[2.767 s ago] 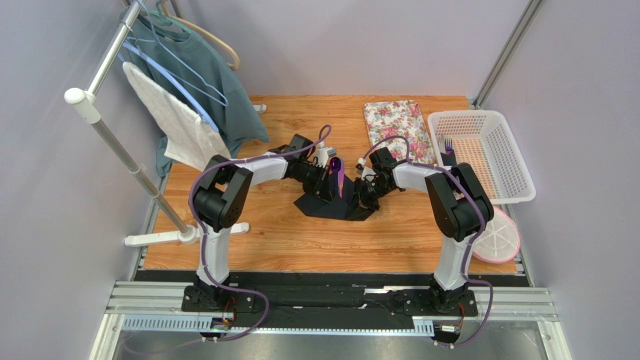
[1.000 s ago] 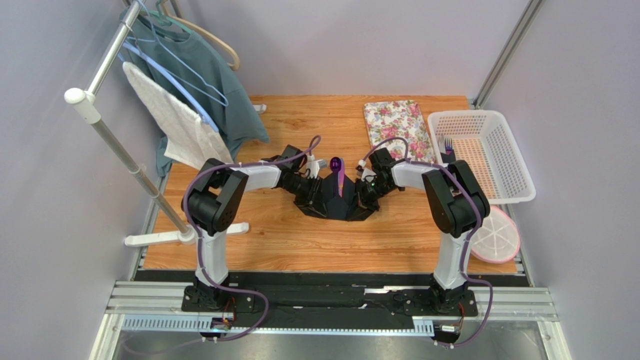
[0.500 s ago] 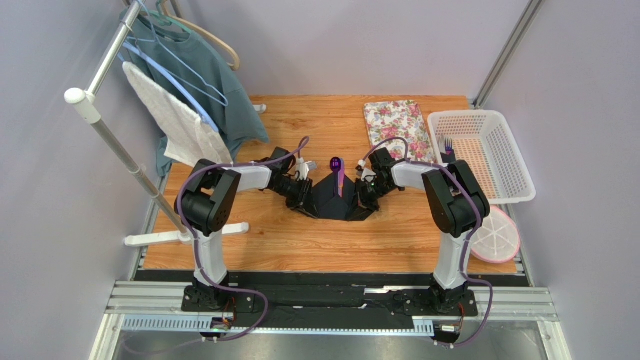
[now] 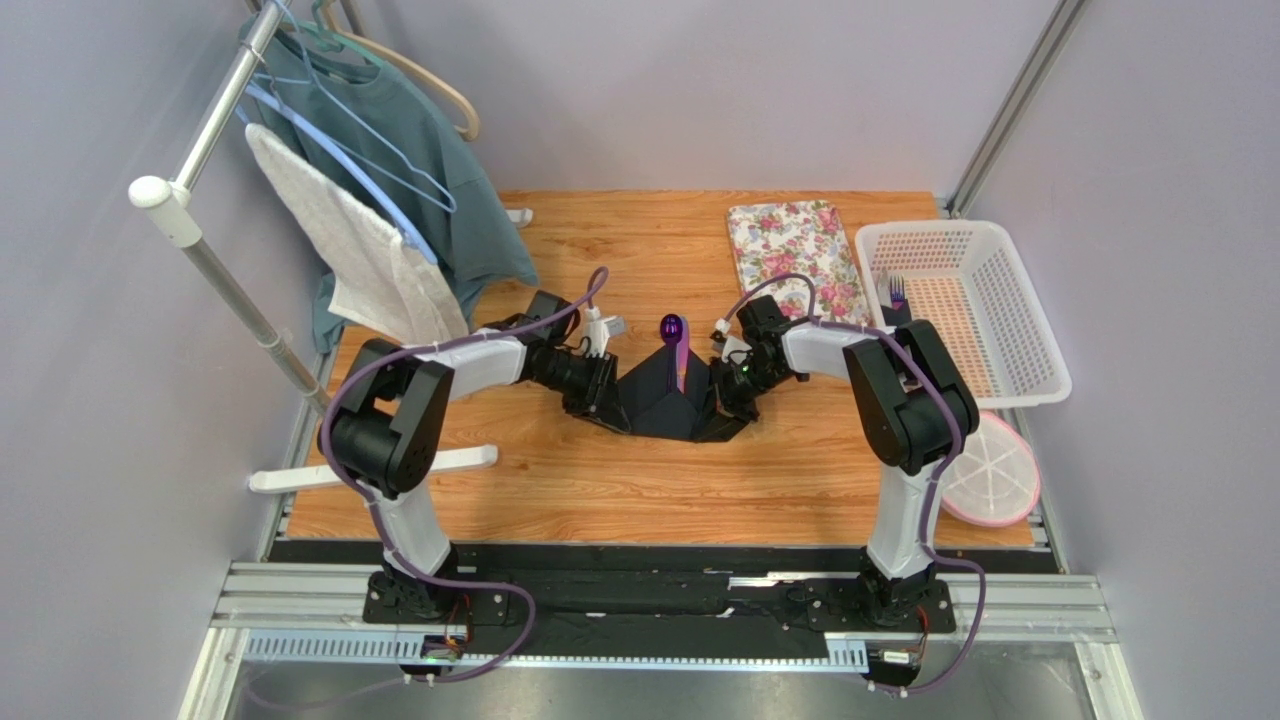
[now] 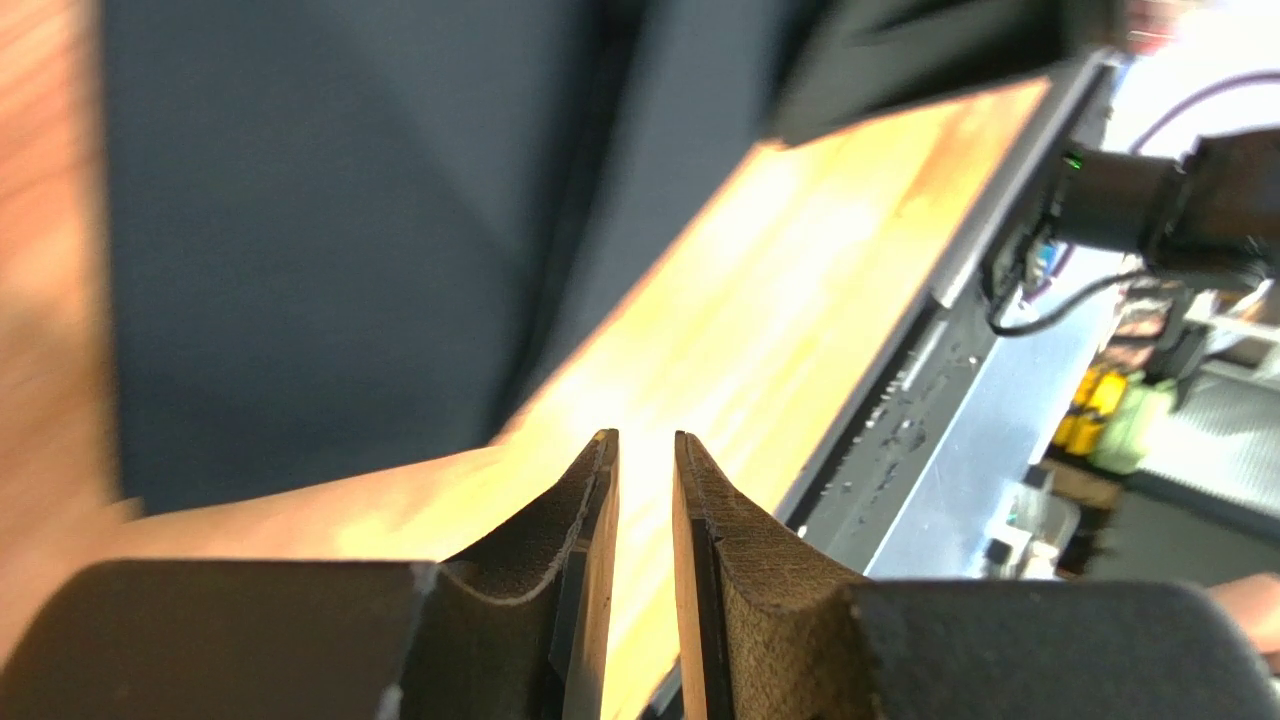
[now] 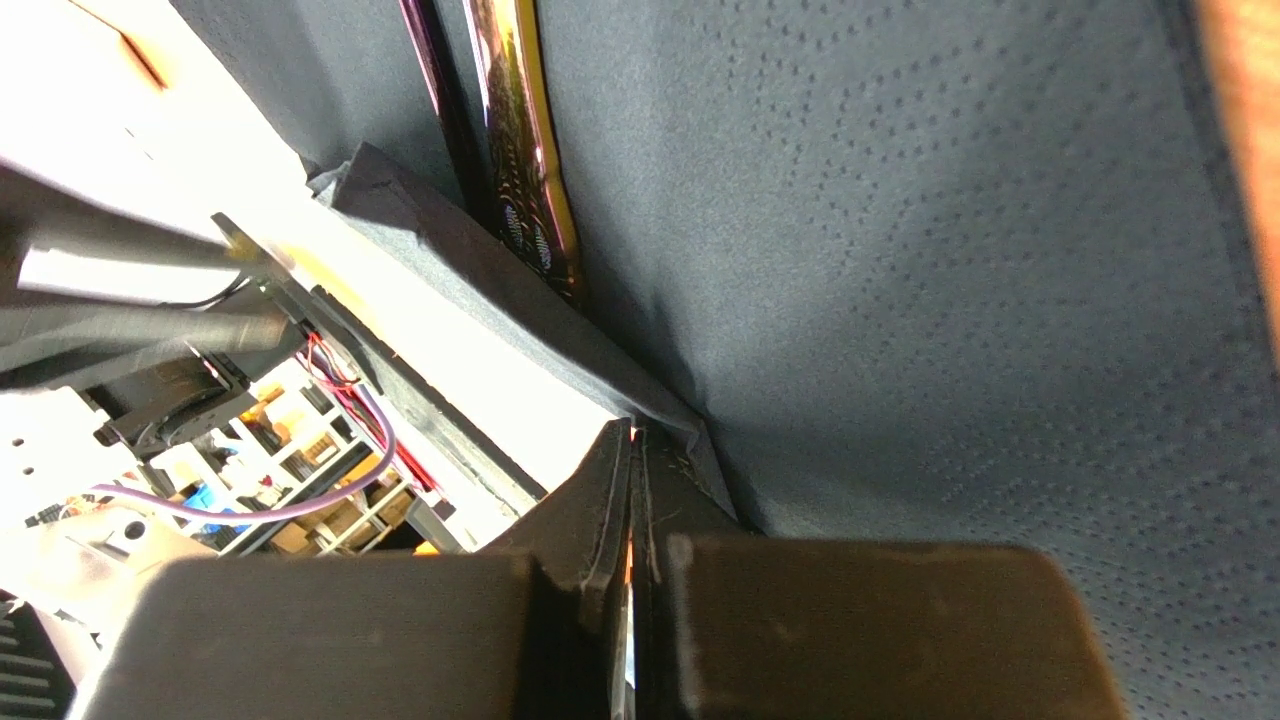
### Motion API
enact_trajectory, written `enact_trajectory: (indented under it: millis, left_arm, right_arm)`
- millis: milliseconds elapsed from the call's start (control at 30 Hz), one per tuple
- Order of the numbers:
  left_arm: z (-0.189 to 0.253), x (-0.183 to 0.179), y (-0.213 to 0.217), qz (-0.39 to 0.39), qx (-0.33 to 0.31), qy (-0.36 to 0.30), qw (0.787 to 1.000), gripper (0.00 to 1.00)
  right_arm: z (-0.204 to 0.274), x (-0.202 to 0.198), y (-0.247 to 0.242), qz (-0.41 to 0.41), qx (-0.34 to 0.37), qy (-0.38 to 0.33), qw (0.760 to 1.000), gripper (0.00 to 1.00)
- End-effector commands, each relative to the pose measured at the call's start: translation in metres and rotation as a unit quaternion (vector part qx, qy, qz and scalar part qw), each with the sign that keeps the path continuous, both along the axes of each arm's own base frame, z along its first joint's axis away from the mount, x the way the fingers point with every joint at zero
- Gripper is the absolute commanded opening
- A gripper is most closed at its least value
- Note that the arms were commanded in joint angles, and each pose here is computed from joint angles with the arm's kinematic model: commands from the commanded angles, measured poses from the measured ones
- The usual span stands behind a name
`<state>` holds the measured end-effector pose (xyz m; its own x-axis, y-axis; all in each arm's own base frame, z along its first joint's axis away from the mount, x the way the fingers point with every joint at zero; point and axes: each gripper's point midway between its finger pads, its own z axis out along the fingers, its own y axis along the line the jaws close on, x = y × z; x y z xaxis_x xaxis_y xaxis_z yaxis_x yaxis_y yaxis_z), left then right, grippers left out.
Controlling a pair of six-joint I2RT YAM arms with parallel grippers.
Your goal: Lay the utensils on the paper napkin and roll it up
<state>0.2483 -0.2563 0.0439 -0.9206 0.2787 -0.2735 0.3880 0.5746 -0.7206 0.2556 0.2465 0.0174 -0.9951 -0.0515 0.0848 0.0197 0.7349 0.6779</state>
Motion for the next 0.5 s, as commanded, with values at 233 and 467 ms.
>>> enact_trajectory:
  millis: [233, 467]
  left_arm:
    - [0.019, 0.016, -0.040, -0.019, -0.038, -0.048, 0.998, 0.26]
    - [-0.010, 0.022, -0.034, 0.001, 0.001, -0.024, 1.000, 0.22]
  right_arm:
    - [-0.014, 0.004, -0.008, 0.008, -0.034, -0.013, 0.999, 0.00]
    - [-0.017, 0.003, -0.007, 0.008, -0.035, -0.007, 0.999, 0.00]
